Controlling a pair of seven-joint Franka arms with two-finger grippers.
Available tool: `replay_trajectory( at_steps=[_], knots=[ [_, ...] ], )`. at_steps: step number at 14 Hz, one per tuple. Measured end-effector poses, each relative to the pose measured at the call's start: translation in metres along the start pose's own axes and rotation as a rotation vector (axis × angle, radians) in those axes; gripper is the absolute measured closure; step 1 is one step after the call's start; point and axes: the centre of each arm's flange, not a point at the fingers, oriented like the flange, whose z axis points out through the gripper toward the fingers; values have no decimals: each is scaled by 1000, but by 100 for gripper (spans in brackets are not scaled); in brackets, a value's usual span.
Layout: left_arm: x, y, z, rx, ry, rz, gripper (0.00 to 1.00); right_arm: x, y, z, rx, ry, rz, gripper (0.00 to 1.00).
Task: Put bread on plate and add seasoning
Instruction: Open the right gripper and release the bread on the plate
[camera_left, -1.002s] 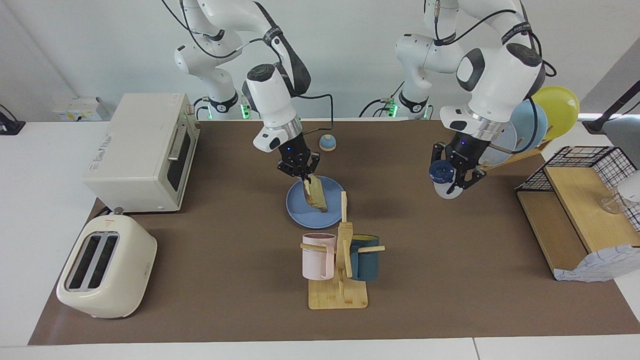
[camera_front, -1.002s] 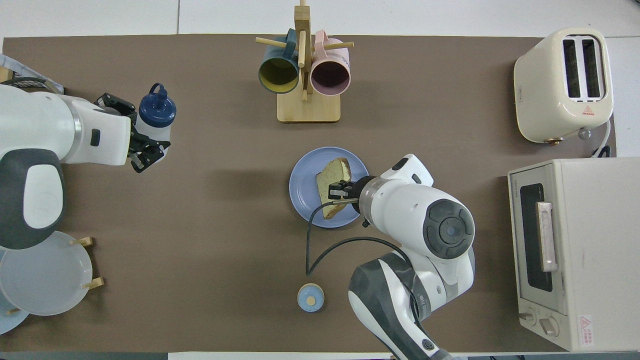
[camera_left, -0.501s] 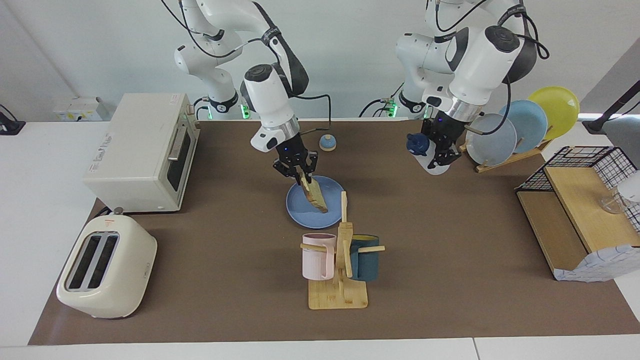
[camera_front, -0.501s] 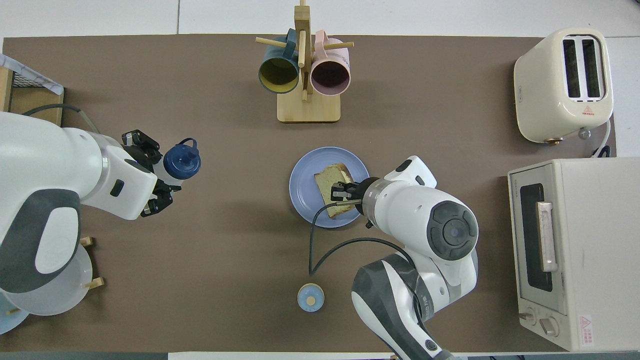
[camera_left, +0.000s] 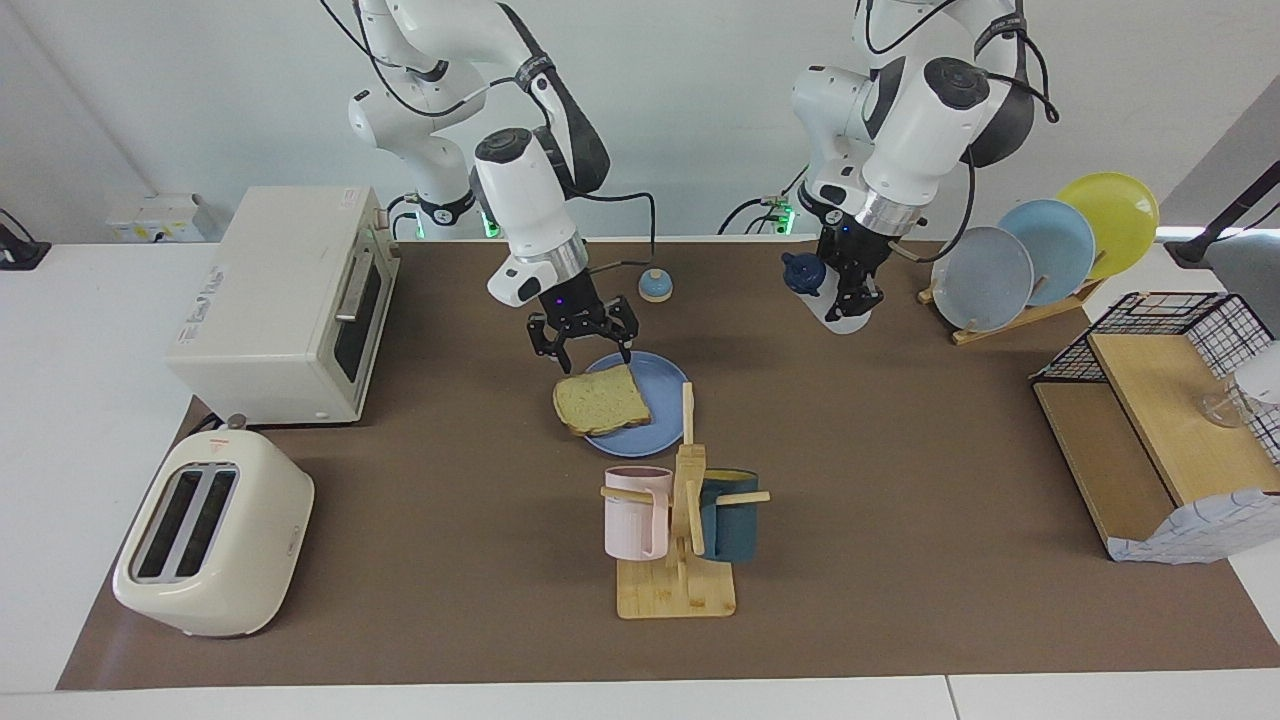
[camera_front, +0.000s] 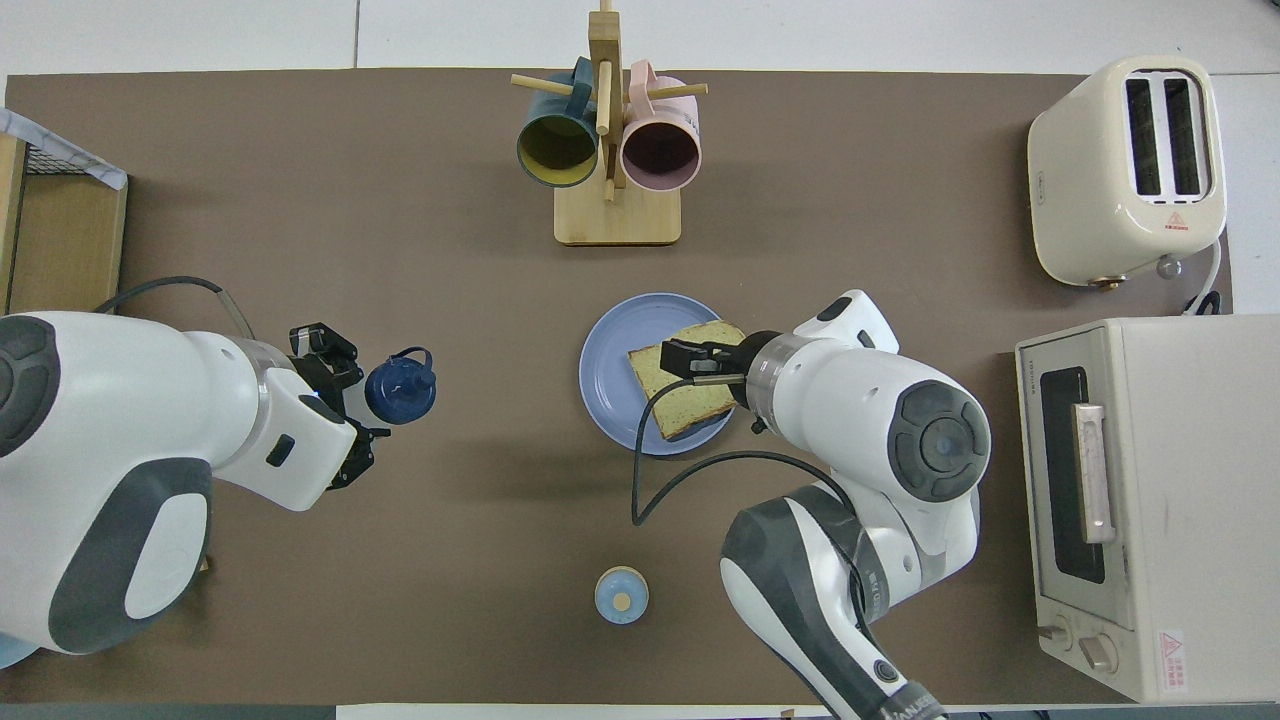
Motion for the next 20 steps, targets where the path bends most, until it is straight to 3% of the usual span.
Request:
replay_trajectory(
  at_steps=[9,14,16,18,20],
  knots=[
    [11,22,9,-16,-10,42,54,10,-1,-10,6,9,7,0],
    [10,24,9,-16,-8,43,54,44,-41,-98,-7,-146,-18,0],
    [9,24,9,-16,-8,43,54,46,-58,-126,65,-199,29,0],
    [9,24,9,-16,-8,43,54,41,-80,-145,144,-229,147,5],
    [9,25,9,-17,-8,43,54,27,-112,-158,172,-241,213,13]
  ],
)
